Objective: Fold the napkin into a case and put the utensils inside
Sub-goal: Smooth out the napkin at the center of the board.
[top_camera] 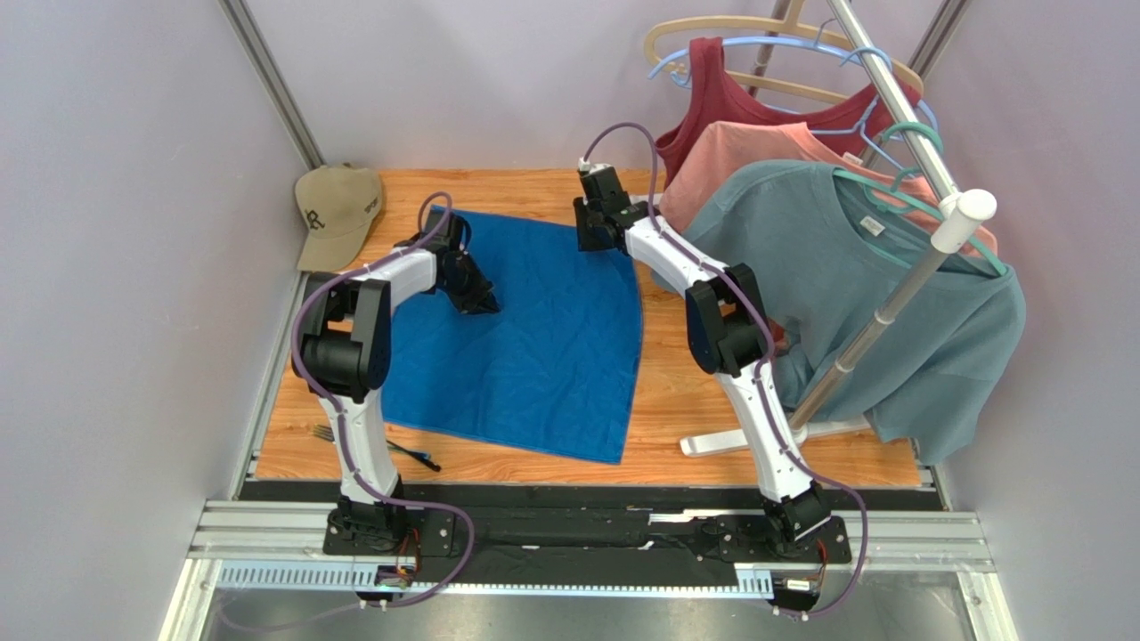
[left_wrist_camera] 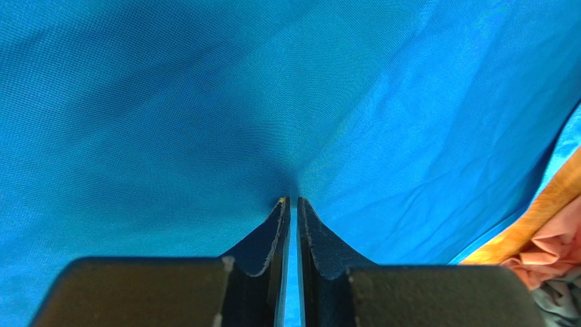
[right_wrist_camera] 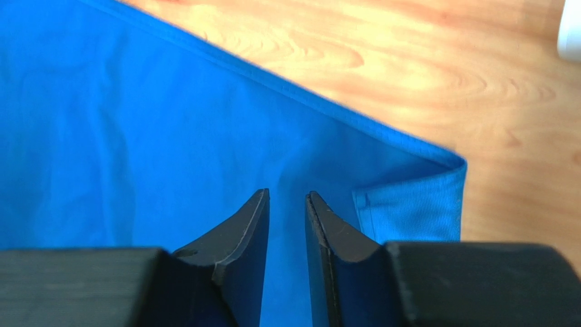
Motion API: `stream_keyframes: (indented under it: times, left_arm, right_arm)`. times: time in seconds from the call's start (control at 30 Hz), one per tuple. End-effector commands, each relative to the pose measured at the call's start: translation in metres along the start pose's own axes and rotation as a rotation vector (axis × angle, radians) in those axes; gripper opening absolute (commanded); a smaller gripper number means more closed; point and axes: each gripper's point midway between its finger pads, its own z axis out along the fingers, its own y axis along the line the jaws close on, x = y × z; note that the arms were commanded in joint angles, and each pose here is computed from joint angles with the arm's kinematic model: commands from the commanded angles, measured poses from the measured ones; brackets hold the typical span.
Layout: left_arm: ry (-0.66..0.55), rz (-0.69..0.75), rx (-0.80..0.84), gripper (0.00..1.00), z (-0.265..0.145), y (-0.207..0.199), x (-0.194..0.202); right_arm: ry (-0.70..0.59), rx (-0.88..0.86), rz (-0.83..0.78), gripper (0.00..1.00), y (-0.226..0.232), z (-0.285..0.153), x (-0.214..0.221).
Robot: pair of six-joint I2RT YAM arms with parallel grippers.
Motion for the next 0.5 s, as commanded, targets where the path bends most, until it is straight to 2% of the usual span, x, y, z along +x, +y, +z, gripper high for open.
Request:
stream_keyframes:
  times: [0.0, 0.27, 0.47]
  left_arm:
    - [0.001, -0.052, 0.008, 0.16, -0.002, 0.003, 0.003]
    - [0.005, -0.128, 0.011, 0.16, 0.0, 0.008, 0.005]
    - [0.014, -0.174, 0.004, 0.16, 0.008, 0.016, 0.011]
  right_arm:
    - [-0.018, 0.025, 0.032, 0.29, -0.011, 0.009, -0.011]
    - [-0.013, 0.082, 0.045, 0.29, -0.035, 0.001, -0.015]
    - [0.03, 0.344, -0.036, 0.35, -0.103, -0.034, -0.012]
